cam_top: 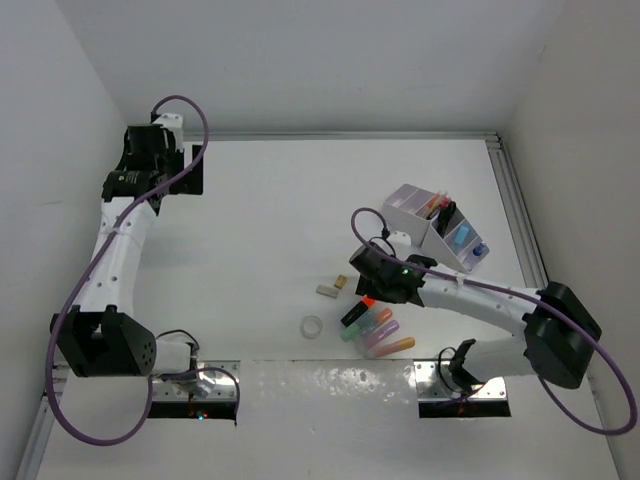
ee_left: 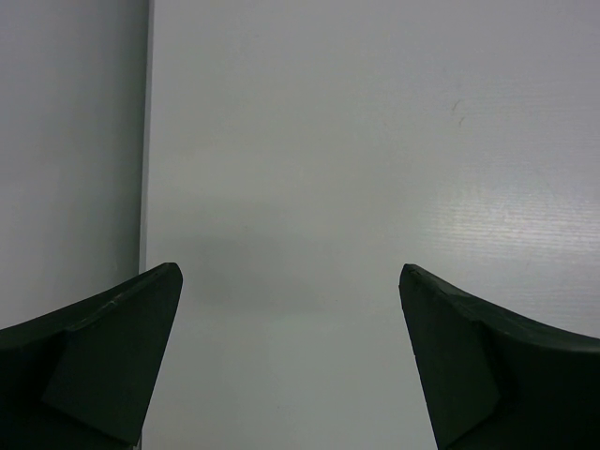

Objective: Sort the stationery into containers
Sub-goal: Pick up the pen from the corner of the board.

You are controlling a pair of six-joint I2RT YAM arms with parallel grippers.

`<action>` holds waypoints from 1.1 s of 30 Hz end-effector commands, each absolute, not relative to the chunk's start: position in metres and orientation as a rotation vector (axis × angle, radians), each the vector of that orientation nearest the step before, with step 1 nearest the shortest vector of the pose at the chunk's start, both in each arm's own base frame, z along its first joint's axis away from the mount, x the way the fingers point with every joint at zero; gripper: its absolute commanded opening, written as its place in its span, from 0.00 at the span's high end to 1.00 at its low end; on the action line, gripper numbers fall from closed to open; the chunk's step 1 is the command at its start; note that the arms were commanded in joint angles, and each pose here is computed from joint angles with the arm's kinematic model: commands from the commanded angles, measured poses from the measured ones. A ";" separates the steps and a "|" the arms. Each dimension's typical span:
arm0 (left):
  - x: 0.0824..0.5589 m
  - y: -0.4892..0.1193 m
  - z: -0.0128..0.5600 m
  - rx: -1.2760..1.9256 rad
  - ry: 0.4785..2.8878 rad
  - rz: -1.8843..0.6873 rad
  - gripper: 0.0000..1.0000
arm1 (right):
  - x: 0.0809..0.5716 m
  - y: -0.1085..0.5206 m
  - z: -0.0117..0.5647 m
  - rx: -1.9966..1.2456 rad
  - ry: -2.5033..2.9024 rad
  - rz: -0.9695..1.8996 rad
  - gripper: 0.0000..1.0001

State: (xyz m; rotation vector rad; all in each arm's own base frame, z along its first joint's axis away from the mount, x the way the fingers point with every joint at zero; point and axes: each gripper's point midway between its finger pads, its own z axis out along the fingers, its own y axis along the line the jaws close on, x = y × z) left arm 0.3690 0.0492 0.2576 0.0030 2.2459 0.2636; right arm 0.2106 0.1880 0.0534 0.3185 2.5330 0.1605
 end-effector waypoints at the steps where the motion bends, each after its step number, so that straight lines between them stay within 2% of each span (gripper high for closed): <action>1: 0.365 0.048 0.269 -0.023 2.188 0.238 0.00 | 0.207 0.194 0.063 0.475 2.499 0.160 0.51; 9: 0.360 0.040 0.267 -0.005 2.177 0.204 0.00 | 0.157 0.136 0.057 0.734 2.435 0.114 0.47; 13: 0.362 0.036 0.265 -0.001 2.179 0.178 0.00 | 0.131 0.123 0.035 0.899 2.435 0.152 0.47; 26: 0.376 0.022 0.255 0.029 2.215 0.120 0.00 | 0.109 0.117 0.037 1.257 2.264 0.156 0.49; 33: 0.384 0.021 0.249 0.035 2.239 0.107 0.00 | 0.096 0.132 0.014 1.396 2.258 0.188 0.53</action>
